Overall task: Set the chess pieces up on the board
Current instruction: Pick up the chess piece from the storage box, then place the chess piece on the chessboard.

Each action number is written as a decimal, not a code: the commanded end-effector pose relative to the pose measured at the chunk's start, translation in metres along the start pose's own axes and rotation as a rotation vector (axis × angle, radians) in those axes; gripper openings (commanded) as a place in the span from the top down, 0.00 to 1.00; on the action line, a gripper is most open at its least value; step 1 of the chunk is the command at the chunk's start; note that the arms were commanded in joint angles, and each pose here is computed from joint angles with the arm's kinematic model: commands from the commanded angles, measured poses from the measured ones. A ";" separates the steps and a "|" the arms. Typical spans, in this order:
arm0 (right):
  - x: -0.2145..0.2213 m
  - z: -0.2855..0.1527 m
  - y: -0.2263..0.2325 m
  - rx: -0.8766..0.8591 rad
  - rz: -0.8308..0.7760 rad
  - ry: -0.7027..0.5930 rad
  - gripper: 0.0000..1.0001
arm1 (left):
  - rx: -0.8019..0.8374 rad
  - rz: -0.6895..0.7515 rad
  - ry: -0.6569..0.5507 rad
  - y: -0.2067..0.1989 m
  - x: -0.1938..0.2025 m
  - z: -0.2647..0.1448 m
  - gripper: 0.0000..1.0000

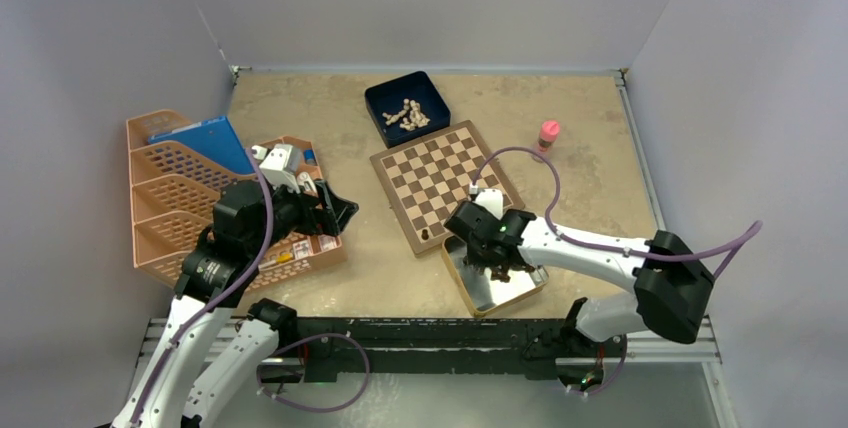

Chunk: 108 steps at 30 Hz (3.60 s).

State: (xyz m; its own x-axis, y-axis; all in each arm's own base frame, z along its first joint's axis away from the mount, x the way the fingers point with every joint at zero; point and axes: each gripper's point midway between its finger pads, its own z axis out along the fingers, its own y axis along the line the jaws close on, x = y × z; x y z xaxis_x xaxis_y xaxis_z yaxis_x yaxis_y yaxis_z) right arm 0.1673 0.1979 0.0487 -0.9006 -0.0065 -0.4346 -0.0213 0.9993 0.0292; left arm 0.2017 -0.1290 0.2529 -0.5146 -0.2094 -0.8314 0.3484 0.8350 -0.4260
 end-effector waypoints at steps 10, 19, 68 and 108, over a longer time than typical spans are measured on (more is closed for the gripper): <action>-0.048 -0.052 0.008 -0.057 0.073 -0.131 0.94 | 0.028 0.004 -0.024 -0.005 -0.008 0.002 0.04; -0.086 -0.072 0.041 -0.115 0.030 -0.194 0.94 | 0.030 0.004 -0.034 -0.006 -0.009 0.000 0.04; -0.109 0.007 0.132 -0.112 -0.180 -0.106 0.92 | 0.014 0.010 -0.110 -0.006 -0.020 -0.014 0.03; -0.091 0.026 0.123 -0.070 -0.227 -0.043 0.87 | 0.001 -0.001 -0.101 -0.003 -0.018 -0.012 0.03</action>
State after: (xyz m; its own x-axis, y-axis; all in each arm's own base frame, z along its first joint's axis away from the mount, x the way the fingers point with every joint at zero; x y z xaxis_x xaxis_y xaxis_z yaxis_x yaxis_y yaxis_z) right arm 0.2538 0.3299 0.0662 -0.8537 -0.2156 -0.4741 -0.2590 0.9655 0.0274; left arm 0.1958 -0.1213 0.2660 -0.4561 -0.2432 -0.8560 0.3448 0.8385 -0.4219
